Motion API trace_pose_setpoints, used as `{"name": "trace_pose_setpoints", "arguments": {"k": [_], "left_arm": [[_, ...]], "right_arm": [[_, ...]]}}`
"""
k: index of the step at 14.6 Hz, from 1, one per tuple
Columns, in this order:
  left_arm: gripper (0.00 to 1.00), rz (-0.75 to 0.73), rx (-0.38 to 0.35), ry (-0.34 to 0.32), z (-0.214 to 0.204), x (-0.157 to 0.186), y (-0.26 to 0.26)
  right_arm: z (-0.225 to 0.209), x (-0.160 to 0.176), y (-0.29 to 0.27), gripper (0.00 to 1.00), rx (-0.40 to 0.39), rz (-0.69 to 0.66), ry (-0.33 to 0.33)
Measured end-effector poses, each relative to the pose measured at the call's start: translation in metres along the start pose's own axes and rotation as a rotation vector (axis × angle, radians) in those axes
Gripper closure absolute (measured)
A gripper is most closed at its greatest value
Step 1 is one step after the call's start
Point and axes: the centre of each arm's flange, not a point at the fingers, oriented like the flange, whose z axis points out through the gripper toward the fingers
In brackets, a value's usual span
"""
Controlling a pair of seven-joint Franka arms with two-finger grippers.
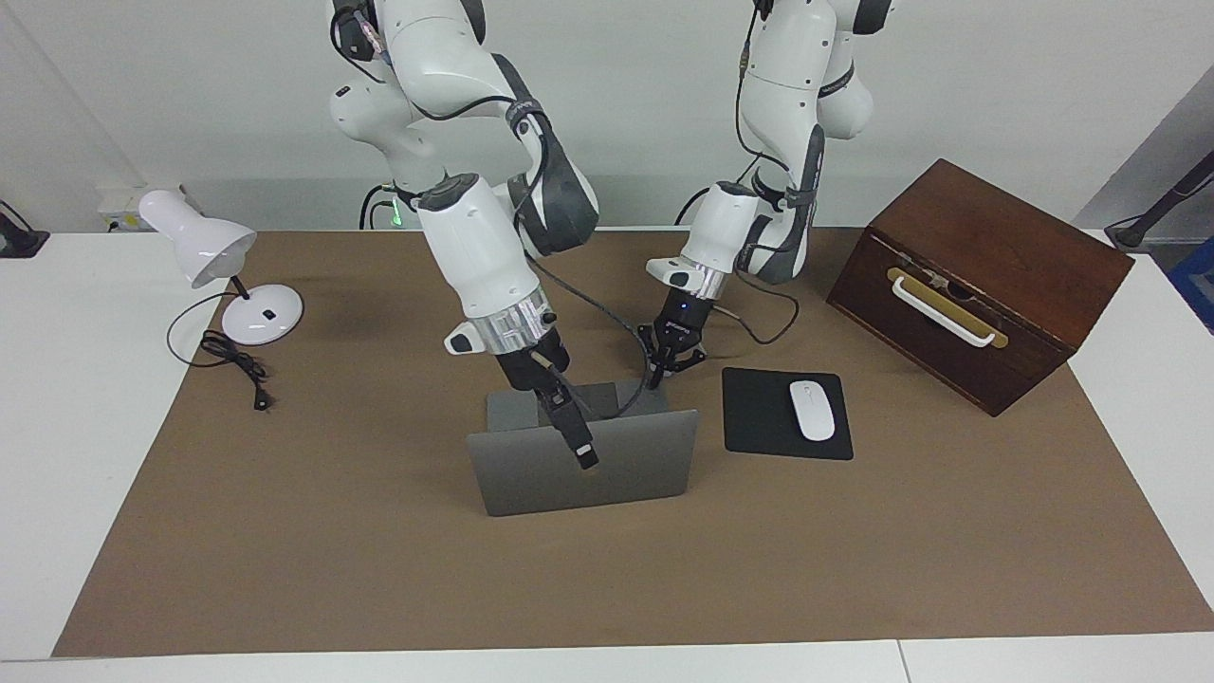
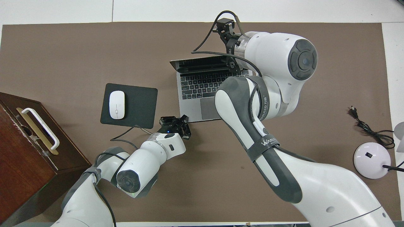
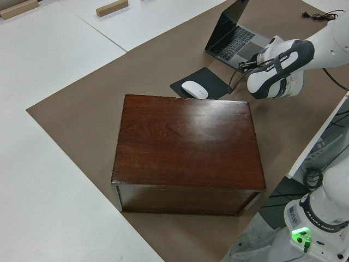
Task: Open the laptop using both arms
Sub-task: 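Lift the laptop lid upward and back with the right gripper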
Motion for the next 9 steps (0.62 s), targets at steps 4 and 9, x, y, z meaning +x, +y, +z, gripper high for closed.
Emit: {"name": "trace_pose_setpoints", "arguments": {"k": [4, 9], "left_arm": [[0.99, 0.0, 0.0, 0.0, 0.0, 0.0, 0.0], [0.99, 0.0, 0.0, 0.0, 0.0, 0.0, 0.0]], "right_arm": [[0.001, 0.006, -0.003, 0.0, 0.002, 0.004, 0.005], [0.002, 0.022, -0.014, 0.0, 0.003, 0.011, 0.016]]}}
